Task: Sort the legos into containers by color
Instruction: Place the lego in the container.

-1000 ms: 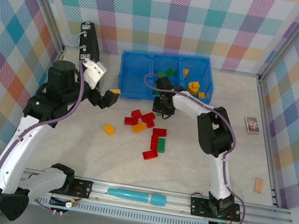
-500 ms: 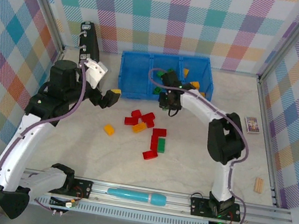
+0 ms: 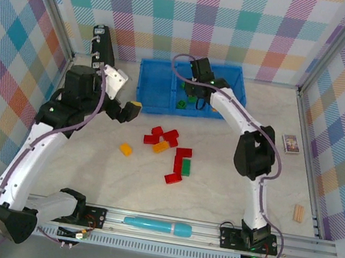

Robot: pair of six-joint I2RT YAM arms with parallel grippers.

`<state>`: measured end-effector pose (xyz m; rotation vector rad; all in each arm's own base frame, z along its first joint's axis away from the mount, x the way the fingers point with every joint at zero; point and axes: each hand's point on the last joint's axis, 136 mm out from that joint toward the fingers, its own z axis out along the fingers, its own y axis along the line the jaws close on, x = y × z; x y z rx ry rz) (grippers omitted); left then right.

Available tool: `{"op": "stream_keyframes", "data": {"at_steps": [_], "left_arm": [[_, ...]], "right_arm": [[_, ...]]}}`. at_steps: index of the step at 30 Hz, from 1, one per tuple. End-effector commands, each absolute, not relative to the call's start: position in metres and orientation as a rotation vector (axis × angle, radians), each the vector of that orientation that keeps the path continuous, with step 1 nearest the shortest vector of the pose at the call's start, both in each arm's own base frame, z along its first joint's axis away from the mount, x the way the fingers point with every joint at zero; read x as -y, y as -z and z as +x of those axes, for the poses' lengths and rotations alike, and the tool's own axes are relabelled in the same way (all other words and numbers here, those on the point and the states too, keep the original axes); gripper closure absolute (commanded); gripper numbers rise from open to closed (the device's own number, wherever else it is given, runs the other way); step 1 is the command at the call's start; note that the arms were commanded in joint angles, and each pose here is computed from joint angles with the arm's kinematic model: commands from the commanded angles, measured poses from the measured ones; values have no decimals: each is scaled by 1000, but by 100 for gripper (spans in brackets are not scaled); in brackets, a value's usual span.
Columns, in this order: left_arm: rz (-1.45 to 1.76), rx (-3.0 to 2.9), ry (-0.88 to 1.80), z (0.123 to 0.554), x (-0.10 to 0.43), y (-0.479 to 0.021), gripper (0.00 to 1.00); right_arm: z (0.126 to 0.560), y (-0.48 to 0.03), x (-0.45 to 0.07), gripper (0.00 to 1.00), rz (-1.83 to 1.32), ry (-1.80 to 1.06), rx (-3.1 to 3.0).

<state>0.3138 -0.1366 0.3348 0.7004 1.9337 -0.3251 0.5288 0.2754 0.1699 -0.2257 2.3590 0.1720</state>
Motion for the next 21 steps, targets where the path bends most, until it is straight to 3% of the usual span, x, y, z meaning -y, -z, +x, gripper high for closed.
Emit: {"op": "stream_keyframes", "data": {"at_steps": [1,9,15,21], "left_arm": [[621,-2006,291,326,130,-335,0],[298,-2188,244,350,107,-289,0],[-119,-2330,303,346,91,-244,0],[-389,-2565,338,319,90,-180,2]], "right_arm": [[546,-154,-277,71,-262,-143,-2360],[557,-116,-279,63,-267,-186,-2414],[557,-127,-282,51,-322,-237,-2375],[542,-181,-289,19,-525,-284,-2196]]}}
